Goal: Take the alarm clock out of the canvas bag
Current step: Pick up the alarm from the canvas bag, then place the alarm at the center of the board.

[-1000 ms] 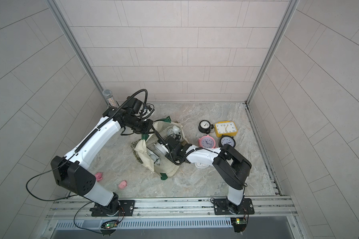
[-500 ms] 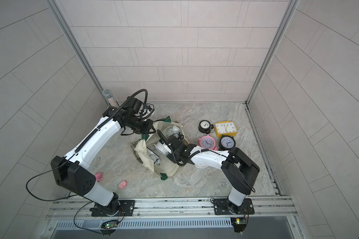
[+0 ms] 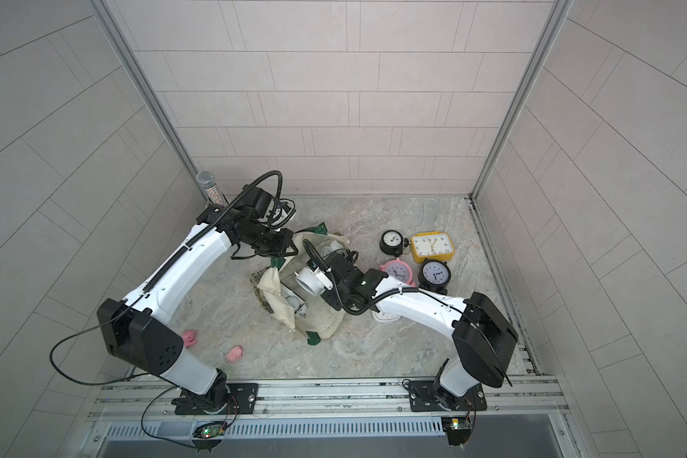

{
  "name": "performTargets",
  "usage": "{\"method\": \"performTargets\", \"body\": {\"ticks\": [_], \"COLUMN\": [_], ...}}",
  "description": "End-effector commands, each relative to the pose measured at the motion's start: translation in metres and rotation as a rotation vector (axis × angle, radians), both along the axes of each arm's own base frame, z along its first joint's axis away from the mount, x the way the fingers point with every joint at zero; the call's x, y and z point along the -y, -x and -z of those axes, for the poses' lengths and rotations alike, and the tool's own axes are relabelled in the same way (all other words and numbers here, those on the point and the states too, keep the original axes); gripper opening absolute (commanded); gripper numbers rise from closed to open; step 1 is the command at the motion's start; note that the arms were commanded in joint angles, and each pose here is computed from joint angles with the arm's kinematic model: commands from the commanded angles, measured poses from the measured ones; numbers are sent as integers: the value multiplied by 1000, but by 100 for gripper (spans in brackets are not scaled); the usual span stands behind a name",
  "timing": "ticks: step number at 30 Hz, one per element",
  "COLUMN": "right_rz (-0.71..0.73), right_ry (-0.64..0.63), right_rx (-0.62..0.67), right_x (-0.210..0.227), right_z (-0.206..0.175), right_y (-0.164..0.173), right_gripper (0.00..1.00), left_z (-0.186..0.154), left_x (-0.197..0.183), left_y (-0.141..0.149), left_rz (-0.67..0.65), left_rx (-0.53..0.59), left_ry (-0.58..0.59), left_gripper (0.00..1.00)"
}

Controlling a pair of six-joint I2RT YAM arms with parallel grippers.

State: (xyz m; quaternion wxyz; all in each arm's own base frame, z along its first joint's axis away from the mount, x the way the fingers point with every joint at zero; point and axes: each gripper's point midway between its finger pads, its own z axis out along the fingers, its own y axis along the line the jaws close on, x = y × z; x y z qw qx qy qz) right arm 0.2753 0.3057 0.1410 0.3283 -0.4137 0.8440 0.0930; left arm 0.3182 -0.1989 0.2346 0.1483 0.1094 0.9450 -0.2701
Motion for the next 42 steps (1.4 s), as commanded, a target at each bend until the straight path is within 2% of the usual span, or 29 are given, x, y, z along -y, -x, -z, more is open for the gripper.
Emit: {"method": "performTargets", "body": {"ticks": [1,16,23,35,42], "right_rz": [4,-119,-110,129,355], "right_ry": [-61,-214,-339,-578,-669], "right_rx": [13,-12,60,189,220], "right_x": [3,21,38,107,161], "right_z": [-35,-115,-162,-225,-227], "right_y": [7,60,75,68,60], "right_gripper": [0,0,0,0,0], "left_z": [-6,-4,-4,-4,-4], "left_x": [0,-1,-2,-1,-1], "left_y": [5,5,5,3,3], "left_rz": [15,14,12,6,3], "left_rx": [17,15,15,14,14], "left_ry": [-3,-4,-9,-6,-8], "left_gripper": [0,0,0,0,0]}}
